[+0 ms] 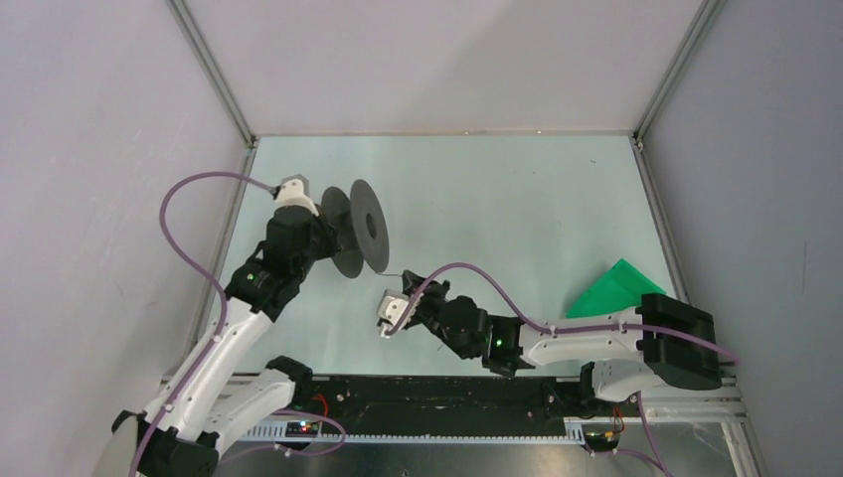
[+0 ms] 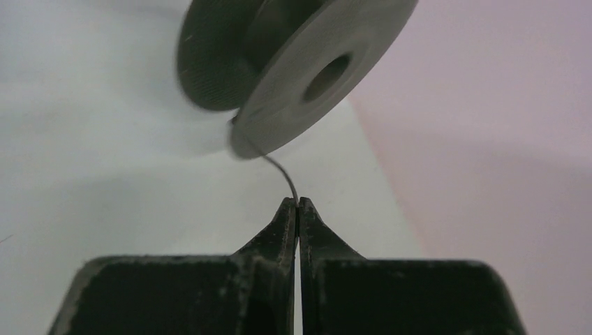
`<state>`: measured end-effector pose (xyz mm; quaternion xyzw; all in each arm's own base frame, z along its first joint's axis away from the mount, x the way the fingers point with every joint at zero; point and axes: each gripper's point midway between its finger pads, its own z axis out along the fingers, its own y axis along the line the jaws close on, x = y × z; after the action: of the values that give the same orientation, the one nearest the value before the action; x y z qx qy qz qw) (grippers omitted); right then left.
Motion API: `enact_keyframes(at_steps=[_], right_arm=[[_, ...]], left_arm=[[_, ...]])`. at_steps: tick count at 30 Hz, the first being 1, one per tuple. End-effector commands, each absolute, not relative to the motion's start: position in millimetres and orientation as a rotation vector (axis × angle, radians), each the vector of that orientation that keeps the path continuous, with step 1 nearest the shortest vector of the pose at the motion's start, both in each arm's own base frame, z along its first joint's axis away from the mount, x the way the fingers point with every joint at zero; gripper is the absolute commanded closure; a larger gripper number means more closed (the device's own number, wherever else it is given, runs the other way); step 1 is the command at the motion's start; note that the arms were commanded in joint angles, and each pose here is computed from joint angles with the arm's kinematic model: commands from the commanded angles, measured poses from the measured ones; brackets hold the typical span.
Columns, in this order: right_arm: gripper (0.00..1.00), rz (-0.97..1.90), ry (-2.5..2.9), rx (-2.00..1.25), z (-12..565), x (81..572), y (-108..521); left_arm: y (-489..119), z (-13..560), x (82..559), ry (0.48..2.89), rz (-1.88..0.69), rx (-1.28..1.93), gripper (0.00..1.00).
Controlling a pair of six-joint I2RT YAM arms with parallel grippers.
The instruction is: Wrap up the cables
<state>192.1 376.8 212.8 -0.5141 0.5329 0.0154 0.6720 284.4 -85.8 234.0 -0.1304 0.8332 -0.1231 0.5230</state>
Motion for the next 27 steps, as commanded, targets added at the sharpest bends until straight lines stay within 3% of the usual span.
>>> enact_keyframes(at_steps=[1,9,17,27], right_arm=[[1.00,-0.027,1.027,-1.073,287,207,383],[1.00,-0.001,0.987,-1.082,312,233,382],[0.96,0.075,1.080,-1.019,314,250,378],[0.92,0.128,1.152,-0.971,311,263,358]], left_arm=[[-90,242,283,2.013,-0.226,-0.133,1.00],[-104,221,262,2.098,-0.236,0.166,1.00],[-142,230,240,2.078,-0.446,0.420,1.00],[-145,224,226,2.104,-0.460,0.543,1.00]])
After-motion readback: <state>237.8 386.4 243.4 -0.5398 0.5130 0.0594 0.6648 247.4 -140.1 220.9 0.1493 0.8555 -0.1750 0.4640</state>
